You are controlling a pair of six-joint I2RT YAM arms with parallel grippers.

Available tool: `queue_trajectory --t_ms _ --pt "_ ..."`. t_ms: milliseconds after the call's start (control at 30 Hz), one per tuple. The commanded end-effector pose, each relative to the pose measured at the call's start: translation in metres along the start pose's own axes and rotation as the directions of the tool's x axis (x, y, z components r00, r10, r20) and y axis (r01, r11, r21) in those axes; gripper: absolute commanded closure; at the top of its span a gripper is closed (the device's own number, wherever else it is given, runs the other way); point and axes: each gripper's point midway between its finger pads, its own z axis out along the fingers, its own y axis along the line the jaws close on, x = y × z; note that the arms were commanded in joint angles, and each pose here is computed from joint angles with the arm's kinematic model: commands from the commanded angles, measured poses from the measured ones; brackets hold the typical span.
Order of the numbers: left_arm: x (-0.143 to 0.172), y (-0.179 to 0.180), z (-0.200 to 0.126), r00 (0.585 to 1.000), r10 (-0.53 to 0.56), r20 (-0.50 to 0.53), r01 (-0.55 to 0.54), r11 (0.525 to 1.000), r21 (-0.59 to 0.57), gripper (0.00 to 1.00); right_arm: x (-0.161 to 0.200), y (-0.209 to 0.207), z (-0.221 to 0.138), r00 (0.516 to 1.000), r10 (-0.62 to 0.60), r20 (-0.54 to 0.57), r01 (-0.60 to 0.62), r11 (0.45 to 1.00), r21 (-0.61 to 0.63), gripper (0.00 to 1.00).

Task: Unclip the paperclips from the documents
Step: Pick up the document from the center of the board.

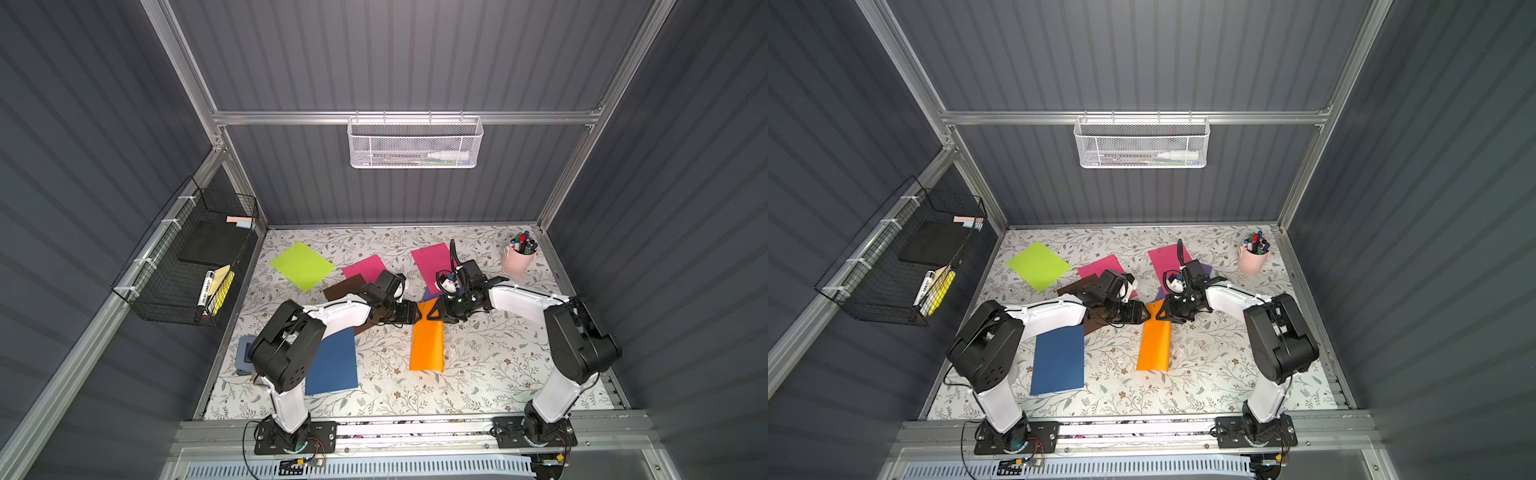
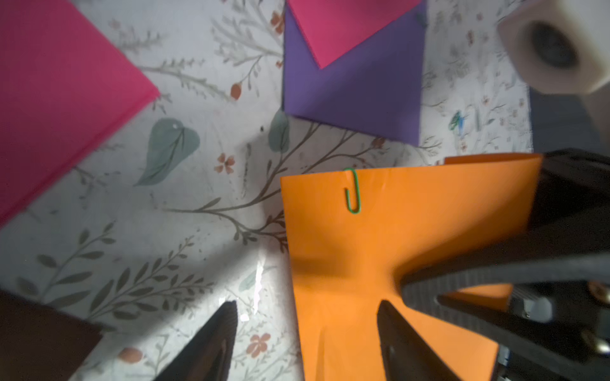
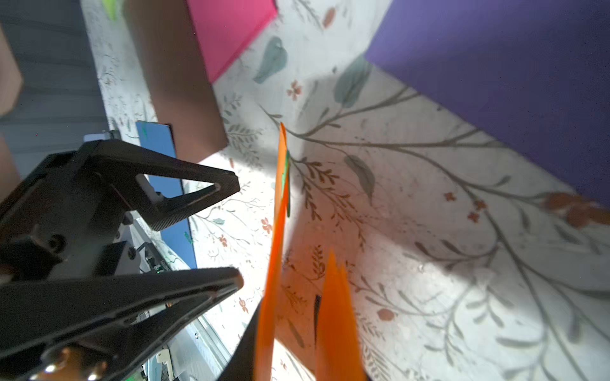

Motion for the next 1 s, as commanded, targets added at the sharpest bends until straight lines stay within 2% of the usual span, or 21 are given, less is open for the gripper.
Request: queue_trajectory --t_ms 0,67,200,367,567,633,733,800,967 --pt "-0.040 -0.033 -0.045 0.988 0.055 0.141 -0.075 0.987 0.141 0.19 0.005 0.015 -0.024 0.999 -0.038 0.014 0.039 0.998 -0.053 0.75" --pt "-0.050 -0.051 -0.063 0.973 0.113 0.202 -0.156 0.964 0.213 0.10 0.005 0.026 -0.039 0.997 -0.067 0.037 0.070 0.993 -0.090 0.75" --pt "-0.056 -0.068 -0.080 0.948 0.177 0.263 -0.258 0.912 0.319 0.08 0.004 0.053 -0.062 0.987 -0.136 0.081 0.148 0.973 -0.175 0.74" --pt "-0.046 -0.085 -0.087 0.941 0.201 0.273 -0.311 0.833 0.458 0.13 0.004 0.083 -0.082 0.976 -0.169 0.134 0.201 0.940 -0.277 0.73" --pt "-0.041 -0.090 -0.089 0.941 0.202 0.270 -0.317 0.805 0.502 0.20 0.000 0.100 -0.097 0.963 -0.188 0.192 0.242 0.919 -0.313 0.71" --pt "-0.037 -0.097 -0.096 0.940 0.200 0.276 -0.325 0.774 0.544 0.23 -0.001 0.104 -0.096 0.965 -0.184 0.189 0.240 0.909 -0.340 0.71" --pt "-0.034 -0.111 -0.111 0.932 0.200 0.302 -0.350 0.712 0.608 0.29 -0.004 0.104 -0.092 0.966 -0.185 0.182 0.240 0.904 -0.354 0.71" --pt "-0.034 -0.117 -0.117 0.928 0.205 0.311 -0.363 0.689 0.627 0.36 -0.006 0.102 -0.090 0.964 -0.186 0.189 0.243 0.906 -0.346 0.71" --pt "-0.036 -0.120 -0.119 0.928 0.204 0.310 -0.362 0.688 0.629 0.62 -0.010 0.100 -0.086 0.963 -0.188 0.191 0.245 0.906 -0.345 0.71"
